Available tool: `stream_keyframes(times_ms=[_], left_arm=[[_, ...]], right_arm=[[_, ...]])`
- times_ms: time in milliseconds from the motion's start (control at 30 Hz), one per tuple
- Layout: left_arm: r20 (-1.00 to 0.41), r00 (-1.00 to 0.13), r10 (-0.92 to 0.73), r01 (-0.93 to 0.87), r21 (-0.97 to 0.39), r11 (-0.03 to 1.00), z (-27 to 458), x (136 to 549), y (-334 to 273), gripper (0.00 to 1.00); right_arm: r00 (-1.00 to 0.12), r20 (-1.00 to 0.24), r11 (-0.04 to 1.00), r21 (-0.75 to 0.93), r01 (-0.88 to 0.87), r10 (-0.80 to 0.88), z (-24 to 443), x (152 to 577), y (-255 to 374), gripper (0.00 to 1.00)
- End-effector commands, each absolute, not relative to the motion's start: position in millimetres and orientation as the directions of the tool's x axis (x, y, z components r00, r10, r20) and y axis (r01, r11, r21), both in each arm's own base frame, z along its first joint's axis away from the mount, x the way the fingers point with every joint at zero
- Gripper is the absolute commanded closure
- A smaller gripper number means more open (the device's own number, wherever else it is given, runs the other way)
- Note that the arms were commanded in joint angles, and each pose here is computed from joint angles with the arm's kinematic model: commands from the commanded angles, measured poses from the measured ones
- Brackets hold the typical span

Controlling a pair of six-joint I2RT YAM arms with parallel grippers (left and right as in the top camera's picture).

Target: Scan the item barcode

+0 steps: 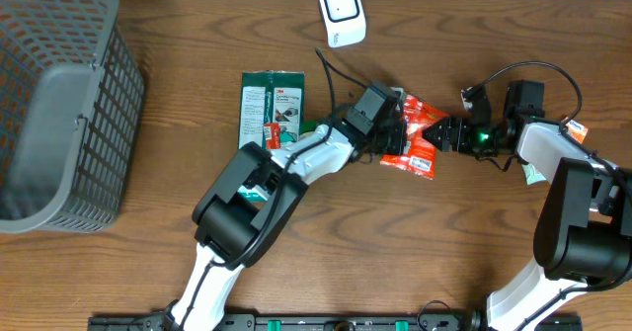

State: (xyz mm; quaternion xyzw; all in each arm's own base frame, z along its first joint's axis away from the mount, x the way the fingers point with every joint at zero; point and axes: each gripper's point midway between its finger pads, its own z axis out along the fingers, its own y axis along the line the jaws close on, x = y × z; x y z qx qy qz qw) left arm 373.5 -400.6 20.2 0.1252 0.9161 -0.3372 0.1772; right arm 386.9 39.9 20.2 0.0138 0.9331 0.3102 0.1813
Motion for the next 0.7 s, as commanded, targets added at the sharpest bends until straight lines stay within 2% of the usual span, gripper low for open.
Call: stream_keyframes(times_ms=[0, 167, 400, 667], left_arm=[[-0.37, -0.923, 0.106, 0.315, -0.568, 0.76, 3, 374, -396, 0.91], [-0.359, -0.926, 0.115, 0.308, -0.546, 0.779, -3, 373, -390, 0.91], [-0.359, -0.927, 0.106, 0.265, -0.427, 0.864, -19, 378, -365, 0.9], [-0.345, -0.932, 0.111, 0.236, -0.343, 0.909, -30, 377, -347, 0.91]], right_arm=[[-0.94, -0.313, 0.784, 0.614, -0.09, 0.137, 15, 383, 43, 0.23], [-0.94, -0.312, 0.783, 0.616, -0.09, 0.137, 15, 383, 43, 0.23], [-0.937, -0.324, 0.757, 0.643, -0.117, 0.131, 17, 381, 49, 0.24], [-0.924, -0.357, 0.716, 0.681, -0.155, 0.14, 16, 378, 58, 0.27]])
